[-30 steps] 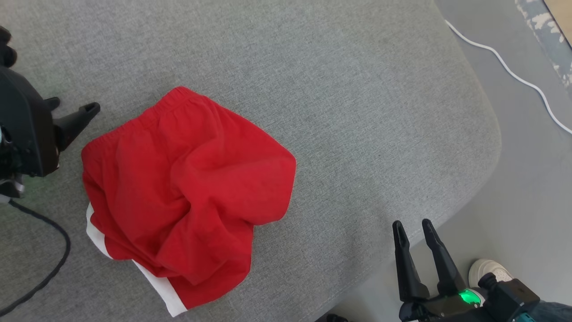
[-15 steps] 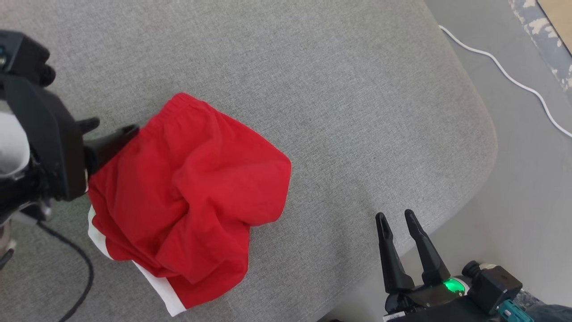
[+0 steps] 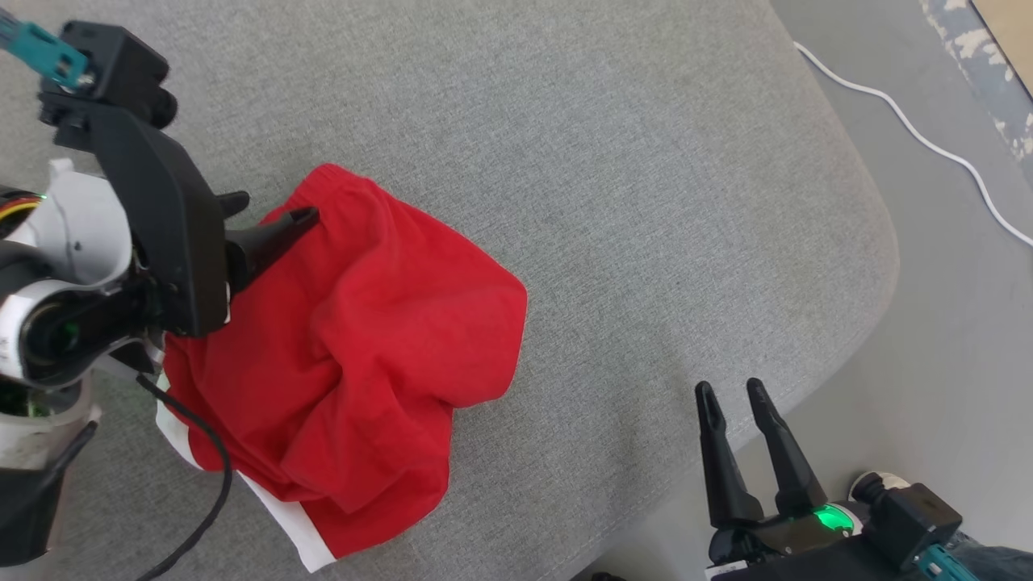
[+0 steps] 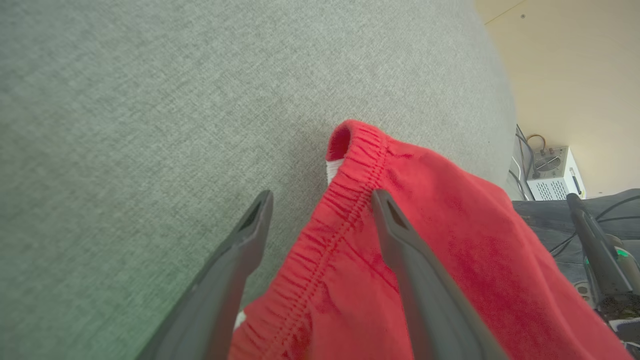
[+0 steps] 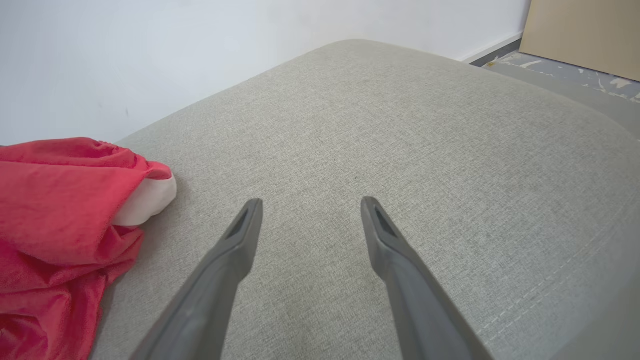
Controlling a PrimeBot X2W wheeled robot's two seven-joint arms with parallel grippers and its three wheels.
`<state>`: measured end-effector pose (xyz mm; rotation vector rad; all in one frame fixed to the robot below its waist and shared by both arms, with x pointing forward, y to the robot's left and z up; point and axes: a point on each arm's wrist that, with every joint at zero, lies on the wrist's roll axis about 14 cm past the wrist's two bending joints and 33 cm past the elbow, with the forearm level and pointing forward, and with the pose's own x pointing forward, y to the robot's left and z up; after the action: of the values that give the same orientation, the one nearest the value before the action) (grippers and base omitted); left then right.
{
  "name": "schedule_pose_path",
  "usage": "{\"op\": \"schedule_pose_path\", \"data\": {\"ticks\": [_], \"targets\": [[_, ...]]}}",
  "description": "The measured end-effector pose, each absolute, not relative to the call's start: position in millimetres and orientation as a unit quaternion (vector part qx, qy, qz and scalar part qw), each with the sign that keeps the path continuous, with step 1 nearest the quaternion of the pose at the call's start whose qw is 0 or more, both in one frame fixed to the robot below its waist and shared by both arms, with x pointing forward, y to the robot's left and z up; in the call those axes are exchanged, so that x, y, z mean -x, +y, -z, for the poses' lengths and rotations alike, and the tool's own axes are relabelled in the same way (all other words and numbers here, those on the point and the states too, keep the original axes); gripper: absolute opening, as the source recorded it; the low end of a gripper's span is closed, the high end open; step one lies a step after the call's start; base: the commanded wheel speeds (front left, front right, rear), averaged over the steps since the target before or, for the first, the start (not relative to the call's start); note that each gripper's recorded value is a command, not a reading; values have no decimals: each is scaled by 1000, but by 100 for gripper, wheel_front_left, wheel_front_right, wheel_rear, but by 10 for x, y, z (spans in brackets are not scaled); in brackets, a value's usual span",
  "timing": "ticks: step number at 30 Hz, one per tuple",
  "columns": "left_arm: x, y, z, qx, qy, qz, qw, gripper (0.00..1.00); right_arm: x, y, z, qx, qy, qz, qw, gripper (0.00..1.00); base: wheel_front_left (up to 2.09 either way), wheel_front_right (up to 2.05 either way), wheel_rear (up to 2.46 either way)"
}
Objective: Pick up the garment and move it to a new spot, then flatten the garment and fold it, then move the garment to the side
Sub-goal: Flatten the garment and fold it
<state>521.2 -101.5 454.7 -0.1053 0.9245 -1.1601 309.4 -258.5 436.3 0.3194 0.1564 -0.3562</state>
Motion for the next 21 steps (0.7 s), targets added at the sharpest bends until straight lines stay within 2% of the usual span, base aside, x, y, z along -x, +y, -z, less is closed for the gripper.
{"op": "schedule_pose_path", "data": {"ticks": [5, 9, 16, 17, 18, 19, 21], "targets": [[-5192, -1039, -4291, 36, 445, 524, 725, 100, -3041, -2639, -4327, -158, 84, 191, 965, 100, 0, 0, 0], [-5259, -1024, -4227, 30, 447, 517, 729, 100, -3018, -2657, -4323, -161, 85, 196, 964, 100, 0, 0, 0], [-5095, -1049, -4144, 23, 478, 531, 699, 100, -3011, -2650, -4305, -165, 87, 198, 962, 100, 0, 0, 0], [-5081, -1046, -4135, 22, 479, 532, 698, 87, -3014, -2645, -4299, -165, 88, 197, 962, 100, 0, 0, 0], [-5075, -1042, -4132, 20, 480, 532, 697, 23, -3019, -2640, -4296, -166, 88, 196, 962, 100, 0, 0, 0], [-5066, -1040, -4128, 21, 481, 533, 696, 0, -3024, -2634, -4294, -166, 89, 195, 962, 100, 0, 0, 0], [-5018, -1034, -4122, 23, 486, 536, 690, 0, -3032, -2629, -4294, -167, 88, 194, 963, 100, 0, 0, 0]]}}
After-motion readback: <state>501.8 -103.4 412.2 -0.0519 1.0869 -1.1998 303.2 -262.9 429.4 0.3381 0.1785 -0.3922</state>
